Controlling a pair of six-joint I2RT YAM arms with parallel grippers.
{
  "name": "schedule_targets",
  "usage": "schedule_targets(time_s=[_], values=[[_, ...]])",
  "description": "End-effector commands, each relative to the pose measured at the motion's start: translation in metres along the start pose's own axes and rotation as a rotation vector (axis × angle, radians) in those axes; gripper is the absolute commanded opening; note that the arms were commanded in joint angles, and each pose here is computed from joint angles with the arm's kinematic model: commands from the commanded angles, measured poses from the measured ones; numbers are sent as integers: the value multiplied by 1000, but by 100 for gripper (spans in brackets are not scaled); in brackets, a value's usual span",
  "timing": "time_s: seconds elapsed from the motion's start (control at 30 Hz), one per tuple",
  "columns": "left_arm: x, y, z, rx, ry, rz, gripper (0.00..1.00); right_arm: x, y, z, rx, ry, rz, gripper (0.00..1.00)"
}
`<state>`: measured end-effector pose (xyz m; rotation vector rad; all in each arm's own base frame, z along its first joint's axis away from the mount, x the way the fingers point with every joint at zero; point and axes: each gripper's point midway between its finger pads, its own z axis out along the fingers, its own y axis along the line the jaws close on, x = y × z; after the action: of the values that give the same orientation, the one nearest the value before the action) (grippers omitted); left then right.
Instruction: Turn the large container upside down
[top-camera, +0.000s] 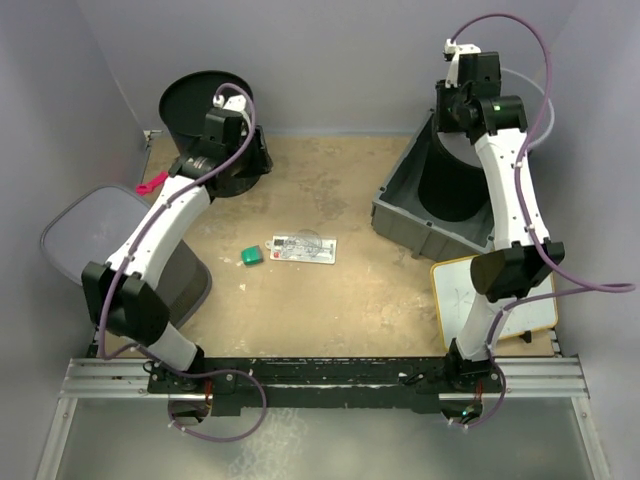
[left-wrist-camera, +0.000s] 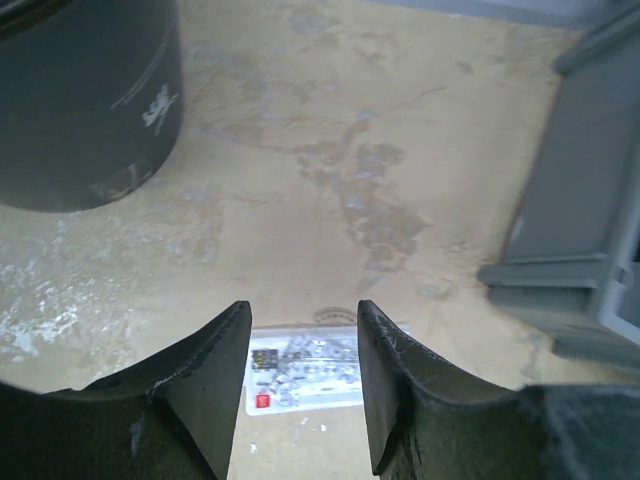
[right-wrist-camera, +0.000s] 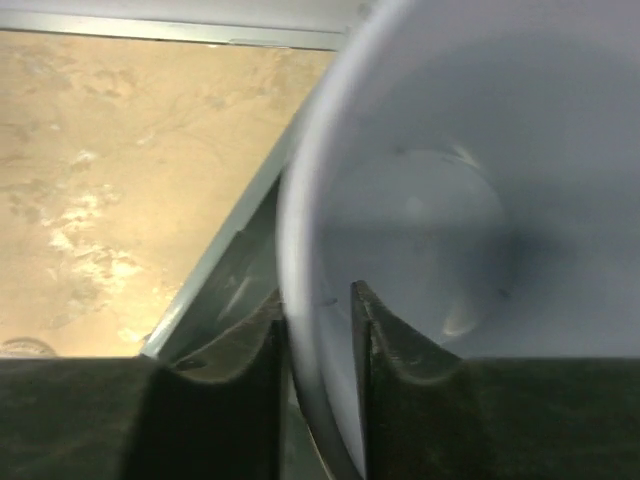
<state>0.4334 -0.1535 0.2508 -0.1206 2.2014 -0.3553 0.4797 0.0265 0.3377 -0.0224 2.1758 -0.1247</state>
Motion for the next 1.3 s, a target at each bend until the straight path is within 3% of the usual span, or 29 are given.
schedule_targets(time_s=[0.0, 0.07, 0.37, 0.5, 0.73, 0.9, 1.27], values=[[-20, -34, -33, 101, -83, 27, 45, -36, -12, -38, 21, -131, 0, 14], [-18, -45, -36, 123, -79, 32, 45, -52, -23, -53, 68, -194, -1, 0], [-10, -91, -40, 258, -56, 18, 45, -100, -22, -145, -22, -474, -33, 0], [-11, -138, -53, 389, -72, 1, 45, -110, -11, -171, -76, -538, -59, 0], [-30, -229, -85, 668, -161, -121, 44, -85, 5, -148, -73, -450, -111, 0], [-24, -279, -87, 814, -133, -208, 44, -63, 20, -128, -31, -369, -163, 0], [2, -338, -68, 1033, -37, -474, 43, -46, 30, -115, -65, -315, -141, 0]])
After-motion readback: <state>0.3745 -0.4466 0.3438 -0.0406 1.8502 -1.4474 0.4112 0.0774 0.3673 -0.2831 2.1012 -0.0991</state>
